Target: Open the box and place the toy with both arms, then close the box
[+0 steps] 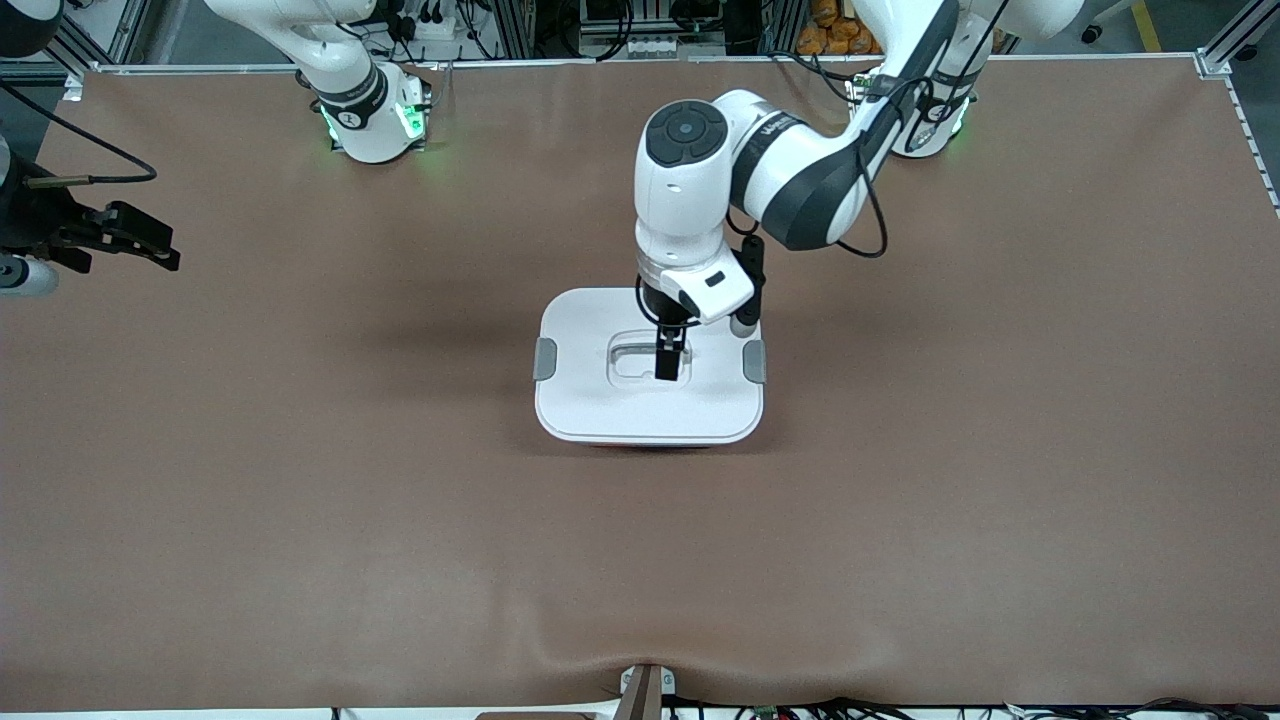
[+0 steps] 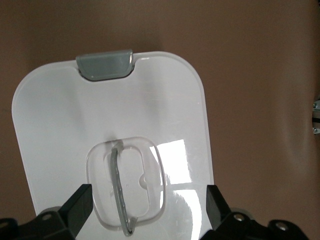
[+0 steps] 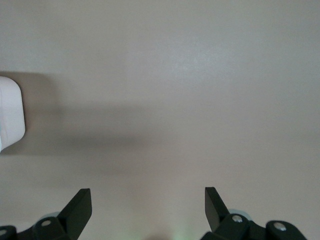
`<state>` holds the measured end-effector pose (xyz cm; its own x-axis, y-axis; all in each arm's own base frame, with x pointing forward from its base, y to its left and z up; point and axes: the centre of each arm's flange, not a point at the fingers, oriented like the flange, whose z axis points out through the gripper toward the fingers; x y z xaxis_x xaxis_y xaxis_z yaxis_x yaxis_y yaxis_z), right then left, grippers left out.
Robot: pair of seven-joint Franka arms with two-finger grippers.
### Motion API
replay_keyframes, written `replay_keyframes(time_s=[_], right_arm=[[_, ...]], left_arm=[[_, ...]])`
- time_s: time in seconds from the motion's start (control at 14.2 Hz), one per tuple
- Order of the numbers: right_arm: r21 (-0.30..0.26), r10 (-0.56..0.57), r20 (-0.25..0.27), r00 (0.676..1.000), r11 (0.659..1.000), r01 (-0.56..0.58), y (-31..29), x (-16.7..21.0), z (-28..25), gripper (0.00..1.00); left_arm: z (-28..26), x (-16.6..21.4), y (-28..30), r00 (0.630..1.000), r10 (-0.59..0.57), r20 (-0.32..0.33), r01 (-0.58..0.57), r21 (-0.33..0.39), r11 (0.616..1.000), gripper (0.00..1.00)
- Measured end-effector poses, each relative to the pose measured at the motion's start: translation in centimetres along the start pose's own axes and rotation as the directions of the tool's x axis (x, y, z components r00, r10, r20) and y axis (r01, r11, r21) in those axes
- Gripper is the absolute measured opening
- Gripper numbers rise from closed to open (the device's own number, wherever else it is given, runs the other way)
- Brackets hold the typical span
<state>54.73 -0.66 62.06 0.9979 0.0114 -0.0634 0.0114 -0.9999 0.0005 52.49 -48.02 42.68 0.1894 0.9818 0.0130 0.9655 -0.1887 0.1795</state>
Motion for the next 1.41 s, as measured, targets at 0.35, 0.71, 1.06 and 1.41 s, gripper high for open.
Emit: replay_keyframes(time_s=[0.35,0.71,1.06,1.41], right_arm=[[0.005,0.012,-0.050,0.999,1.000,-0.012,0.6,-0.3,-1.3,1.00],[0.005,0.012,-0.057,0.998,1.000,-0.012,0.6,-0.6,-1.7,1.00],[0.005,0.012,-0.057,0.998,1.000,-0.012,0.6,-0.6,-1.7,1.00],[0.005,0.012,-0.056,0.998,1.000,-0.012,0.6,-0.6,-1.7,1.00]], left_arm=[[-1.8,5.9,2.8,0.996,0.084,0.004,-0.084,0.008,0.996,1.00],[-2.5,11.6,4.8,0.984,0.179,0.006,-0.179,0.031,0.983,1.00],[-3.9,17.3,6.3,0.958,0.287,0.016,-0.288,0.040,0.957,1.00],[-5.8,22.8,7.0,0.917,0.398,0.034,-0.399,0.049,0.916,1.00]])
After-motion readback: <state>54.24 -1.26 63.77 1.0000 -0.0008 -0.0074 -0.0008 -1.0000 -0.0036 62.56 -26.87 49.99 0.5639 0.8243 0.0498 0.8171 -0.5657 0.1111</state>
